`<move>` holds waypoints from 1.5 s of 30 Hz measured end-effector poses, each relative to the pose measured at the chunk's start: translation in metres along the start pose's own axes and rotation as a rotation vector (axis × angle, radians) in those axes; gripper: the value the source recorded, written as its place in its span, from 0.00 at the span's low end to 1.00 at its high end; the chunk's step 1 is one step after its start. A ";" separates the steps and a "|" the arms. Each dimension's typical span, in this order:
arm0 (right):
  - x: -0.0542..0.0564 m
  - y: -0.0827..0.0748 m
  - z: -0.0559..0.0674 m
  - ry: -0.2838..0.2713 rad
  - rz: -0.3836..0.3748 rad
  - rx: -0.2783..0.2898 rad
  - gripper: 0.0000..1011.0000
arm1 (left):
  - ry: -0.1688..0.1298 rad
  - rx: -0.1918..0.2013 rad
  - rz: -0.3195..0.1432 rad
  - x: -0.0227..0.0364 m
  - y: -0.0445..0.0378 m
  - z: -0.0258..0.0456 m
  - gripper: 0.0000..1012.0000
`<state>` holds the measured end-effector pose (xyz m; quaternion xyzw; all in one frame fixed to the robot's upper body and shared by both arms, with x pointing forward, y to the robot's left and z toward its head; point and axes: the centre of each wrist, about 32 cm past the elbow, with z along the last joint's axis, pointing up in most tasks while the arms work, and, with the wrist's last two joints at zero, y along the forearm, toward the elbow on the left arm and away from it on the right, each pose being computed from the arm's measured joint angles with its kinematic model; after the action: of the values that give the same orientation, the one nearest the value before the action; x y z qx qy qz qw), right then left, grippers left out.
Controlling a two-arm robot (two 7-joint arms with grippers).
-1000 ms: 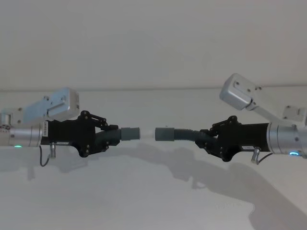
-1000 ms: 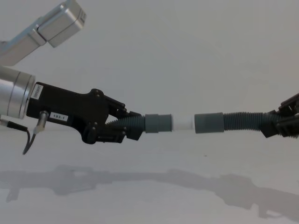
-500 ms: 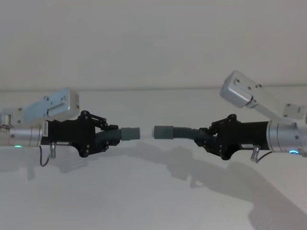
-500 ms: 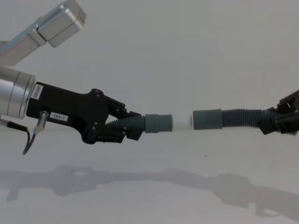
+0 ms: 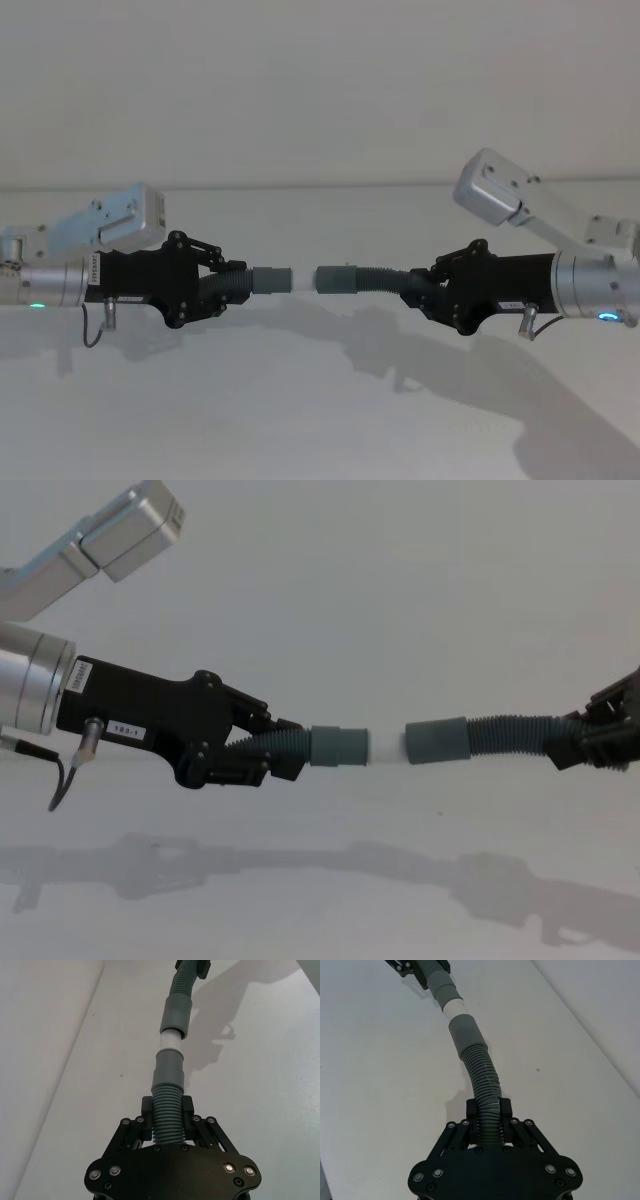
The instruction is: Use both hands to pick up one end of the pipe from the table, align the ends, and insert them.
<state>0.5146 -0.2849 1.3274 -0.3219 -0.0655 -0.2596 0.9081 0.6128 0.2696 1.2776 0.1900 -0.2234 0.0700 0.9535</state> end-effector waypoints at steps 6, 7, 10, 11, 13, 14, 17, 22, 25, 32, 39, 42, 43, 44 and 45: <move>0.000 0.001 0.000 0.001 0.006 -0.001 0.24 | 0.000 0.000 0.000 0.0000 0.0000 0.0000 0.30; 0.000 0.001 0.000 0.001 0.006 -0.001 0.24 | 0.000 0.000 0.000 0.0000 0.0000 0.0000 0.30; -0.001 0.002 0.000 0.001 0.009 0.000 0.24 | 0.000 0.000 0.000 0.0000 0.0000 0.0000 0.30; -0.001 0.002 0.000 0.001 0.009 0.000 0.24 | 0.000 0.000 0.000 0.0000 0.0000 0.0000 0.30; -0.001 0.003 0.000 0.001 0.010 0.001 0.24 | 0.000 0.000 0.000 0.0000 0.0000 0.0000 0.30; -0.001 0.003 0.000 0.001 0.010 0.001 0.24 | 0.000 0.000 0.000 0.0000 0.0000 0.0000 0.30; -0.001 0.003 0.000 0.003 0.012 0.003 0.24 | 0.000 0.000 0.000 0.0000 0.0000 0.0000 0.30; 0.000 0.003 -0.001 0.008 0.015 0.005 0.24 | 0.000 0.000 0.000 0.0000 0.0000 0.0000 0.30; 0.000 0.004 -0.001 0.010 0.017 0.006 0.24 | 0.000 0.000 0.000 0.0000 0.0000 0.0000 0.30; 0.001 0.004 -0.001 0.016 0.020 0.012 0.24 | 0.000 0.000 0.000 0.0000 0.0000 0.0000 0.30; 0.001 0.004 -0.001 0.020 0.020 0.016 0.24 | 0.000 0.000 0.000 0.0000 0.0000 0.0000 0.30; 0.001 0.004 -0.001 0.021 0.020 0.017 0.24 | 0.000 0.000 0.000 0.0000 0.0000 0.0000 0.30; 0.001 0.004 -0.001 0.021 0.020 0.017 0.24 | 0.000 0.000 0.000 0.0000 0.0000 0.0000 0.30; 0.001 0.004 -0.001 0.022 0.021 0.018 0.24 | 0.000 0.000 0.000 0.0000 0.0000 0.0000 0.30; 0.001 0.004 -0.001 0.022 0.021 0.018 0.24 | 0.000 0.000 0.000 0.0000 -0.0001 0.0000 0.30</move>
<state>0.5178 -0.2835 1.3251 -0.3116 -0.0545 -0.2532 0.9142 0.6128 0.2695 1.2776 0.1899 -0.2233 0.0699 0.9535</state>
